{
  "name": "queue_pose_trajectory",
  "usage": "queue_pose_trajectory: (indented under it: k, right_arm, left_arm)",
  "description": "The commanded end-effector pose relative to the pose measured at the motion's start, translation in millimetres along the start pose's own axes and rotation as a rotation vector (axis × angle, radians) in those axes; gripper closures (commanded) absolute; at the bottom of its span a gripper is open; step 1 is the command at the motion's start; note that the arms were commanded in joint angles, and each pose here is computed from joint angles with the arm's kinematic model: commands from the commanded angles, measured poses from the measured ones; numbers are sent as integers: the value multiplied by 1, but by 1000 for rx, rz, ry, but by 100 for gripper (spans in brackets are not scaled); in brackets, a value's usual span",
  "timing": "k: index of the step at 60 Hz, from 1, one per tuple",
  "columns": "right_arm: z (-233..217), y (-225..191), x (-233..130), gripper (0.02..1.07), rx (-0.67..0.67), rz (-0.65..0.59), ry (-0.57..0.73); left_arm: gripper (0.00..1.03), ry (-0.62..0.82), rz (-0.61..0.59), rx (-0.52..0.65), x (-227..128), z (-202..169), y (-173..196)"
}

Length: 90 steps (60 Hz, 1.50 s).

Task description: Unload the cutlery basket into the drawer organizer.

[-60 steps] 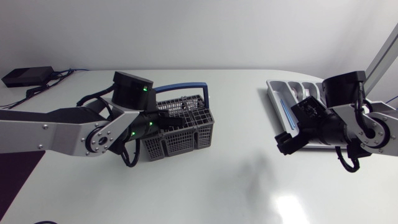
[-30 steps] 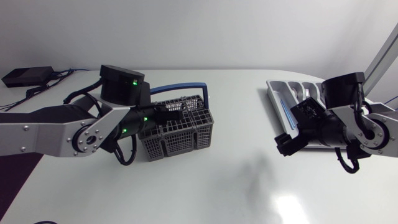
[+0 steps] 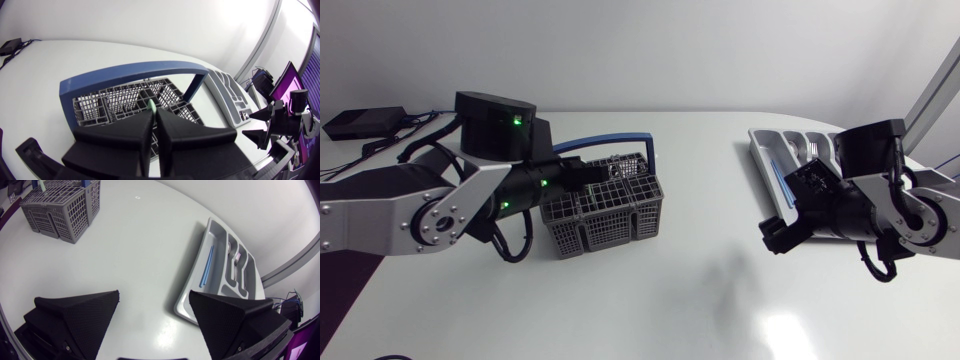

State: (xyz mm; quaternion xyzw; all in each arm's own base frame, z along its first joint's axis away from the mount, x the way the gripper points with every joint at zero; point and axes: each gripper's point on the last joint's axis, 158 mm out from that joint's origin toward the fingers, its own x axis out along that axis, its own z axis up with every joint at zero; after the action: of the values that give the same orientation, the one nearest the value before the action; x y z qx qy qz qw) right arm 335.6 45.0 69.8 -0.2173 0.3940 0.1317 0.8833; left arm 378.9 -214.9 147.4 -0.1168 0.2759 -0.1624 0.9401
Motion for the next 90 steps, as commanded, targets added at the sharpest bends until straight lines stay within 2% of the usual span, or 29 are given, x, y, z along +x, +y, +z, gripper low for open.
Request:
queue_pose_trajectory:
  k: [1, 10, 28, 51, 60, 70, 76, 90]
  right_arm:
    - [-5, 3, -1, 7, 8, -6, 4]
    - [-8, 5, 0, 7, 2, -1, 11]
    - [-10, 9, 0, 7, -8, 5, 14]
    - [-3, 13, -8, 7, -32, 3, -17]
    - [3, 26, -18, 7, -98, 20, -70]
    - [24, 37, -42, 7, -117, 68, -194]
    - [36, 38, -58, 7, -125, 80, -253]
    - [49, 59, -94, 7, -134, 209, -327]
  left_arm:
    - [100, -2, -5, -9, -6, -3, 3]
    - [100, -11, -15, 41, -11, 0, 1]
    - [99, -60, -63, 231, -30, 17, -13]
    - [99, -69, -122, 349, -51, 18, -31]
    - [99, -80, -133, 357, -62, 21, -35]
    - [100, -65, -149, 313, -75, 22, -41]
    - [100, -36, -156, 212, -83, 24, -44]
    - [100, 27, -171, 9, -87, 22, -57]
